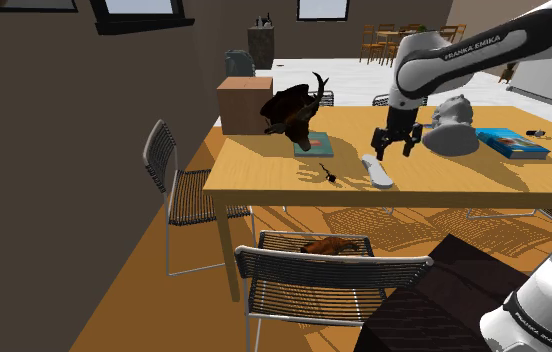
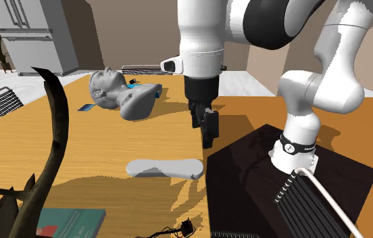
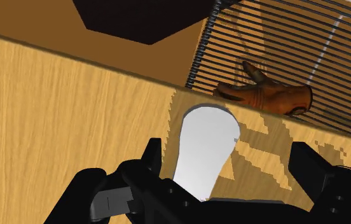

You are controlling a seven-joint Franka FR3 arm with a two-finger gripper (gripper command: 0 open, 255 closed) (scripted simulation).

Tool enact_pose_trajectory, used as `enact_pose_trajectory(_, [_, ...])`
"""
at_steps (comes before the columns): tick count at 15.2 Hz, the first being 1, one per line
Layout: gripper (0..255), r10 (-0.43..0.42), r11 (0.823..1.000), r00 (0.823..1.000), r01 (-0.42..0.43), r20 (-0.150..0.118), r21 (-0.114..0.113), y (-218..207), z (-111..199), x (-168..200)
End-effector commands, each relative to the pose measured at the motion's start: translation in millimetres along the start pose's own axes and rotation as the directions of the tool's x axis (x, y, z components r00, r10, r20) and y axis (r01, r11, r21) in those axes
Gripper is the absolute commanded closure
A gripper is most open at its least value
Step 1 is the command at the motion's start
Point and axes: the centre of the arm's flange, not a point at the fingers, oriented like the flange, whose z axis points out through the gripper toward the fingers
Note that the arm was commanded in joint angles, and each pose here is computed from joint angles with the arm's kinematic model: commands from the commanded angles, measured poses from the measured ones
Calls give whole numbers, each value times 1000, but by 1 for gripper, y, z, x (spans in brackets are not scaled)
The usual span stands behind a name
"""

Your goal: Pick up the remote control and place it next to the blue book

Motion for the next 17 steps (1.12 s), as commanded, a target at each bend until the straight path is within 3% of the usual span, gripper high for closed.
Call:
enact_pose_trajectory(1, [0,41,999,999,-41,-9,11,4,15,25])
enact_pose_trajectory(8, [0,178,983,983,-177,-33,50,31,60,95])
enact_pose_trajectory(17, [0,178,983,983,-177,-33,50,29,100,97])
